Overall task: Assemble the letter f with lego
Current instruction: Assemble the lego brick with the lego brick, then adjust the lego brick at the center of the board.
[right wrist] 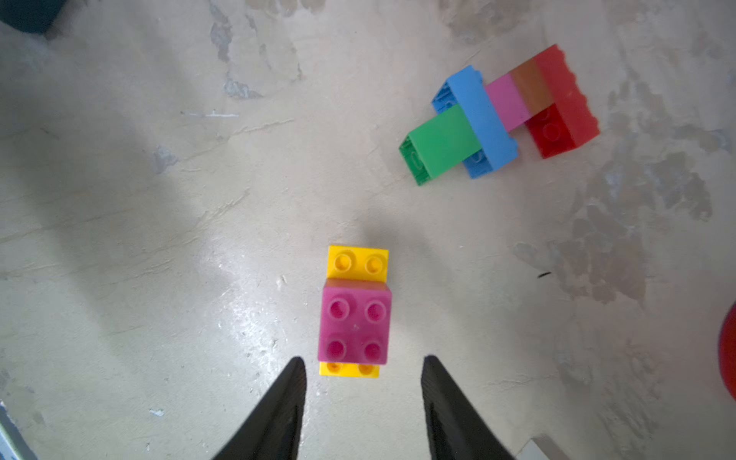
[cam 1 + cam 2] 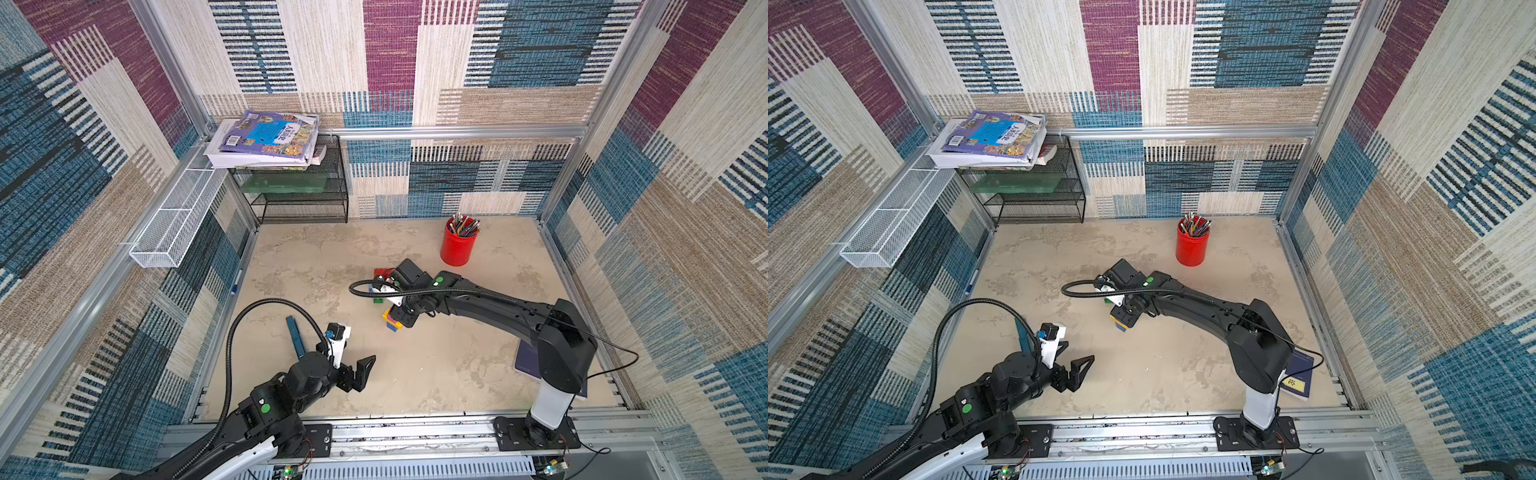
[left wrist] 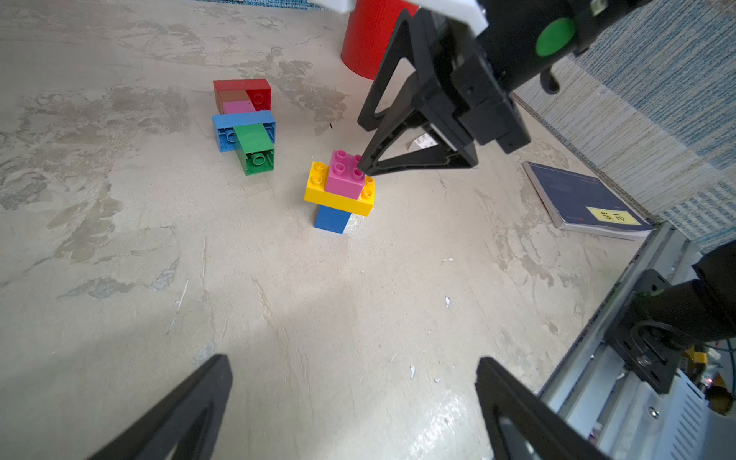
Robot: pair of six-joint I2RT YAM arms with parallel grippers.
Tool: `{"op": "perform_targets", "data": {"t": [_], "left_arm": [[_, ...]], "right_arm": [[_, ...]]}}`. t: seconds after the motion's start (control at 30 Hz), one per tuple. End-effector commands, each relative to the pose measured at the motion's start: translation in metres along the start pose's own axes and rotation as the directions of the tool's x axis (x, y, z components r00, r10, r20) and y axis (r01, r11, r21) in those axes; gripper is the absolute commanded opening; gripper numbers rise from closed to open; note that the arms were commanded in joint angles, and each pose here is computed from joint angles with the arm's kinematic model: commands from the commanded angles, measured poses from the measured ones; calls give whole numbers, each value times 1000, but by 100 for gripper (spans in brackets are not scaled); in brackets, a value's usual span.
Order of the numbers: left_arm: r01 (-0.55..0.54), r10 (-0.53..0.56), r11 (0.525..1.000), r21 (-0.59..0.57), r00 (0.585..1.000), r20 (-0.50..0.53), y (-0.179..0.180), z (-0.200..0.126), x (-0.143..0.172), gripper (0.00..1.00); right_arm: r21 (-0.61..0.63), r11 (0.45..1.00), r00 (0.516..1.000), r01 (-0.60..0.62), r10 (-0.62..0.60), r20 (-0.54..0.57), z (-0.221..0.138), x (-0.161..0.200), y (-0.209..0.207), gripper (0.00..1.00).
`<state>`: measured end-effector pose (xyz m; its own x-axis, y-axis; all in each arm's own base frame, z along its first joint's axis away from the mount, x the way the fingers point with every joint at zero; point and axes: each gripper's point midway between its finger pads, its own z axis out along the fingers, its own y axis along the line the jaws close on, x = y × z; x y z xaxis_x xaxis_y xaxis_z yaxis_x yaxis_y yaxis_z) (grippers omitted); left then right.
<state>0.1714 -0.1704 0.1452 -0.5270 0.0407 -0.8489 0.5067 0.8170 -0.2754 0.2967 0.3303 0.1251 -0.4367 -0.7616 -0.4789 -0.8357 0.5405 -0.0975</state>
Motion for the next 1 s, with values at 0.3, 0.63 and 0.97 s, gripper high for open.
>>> {"op": "perform_targets", "data": {"t": [0.3,0.63,0.97], "left_arm": [[12,-12,1000,-1,1000,4,0,0,-1,99],[11,-12,1000,11,1000,8,-2,-1,-3,99],[6,-6,1000,4,1000,3,-2,-3,-4,99]], "right_arm": [[253,887,922,-387,374,99,-28,49,-102,51],[448,697,789,-560,614,32,-26,140,-165,52],[527,638,723,-561,688,-63,-8,181,-181,52]]}}
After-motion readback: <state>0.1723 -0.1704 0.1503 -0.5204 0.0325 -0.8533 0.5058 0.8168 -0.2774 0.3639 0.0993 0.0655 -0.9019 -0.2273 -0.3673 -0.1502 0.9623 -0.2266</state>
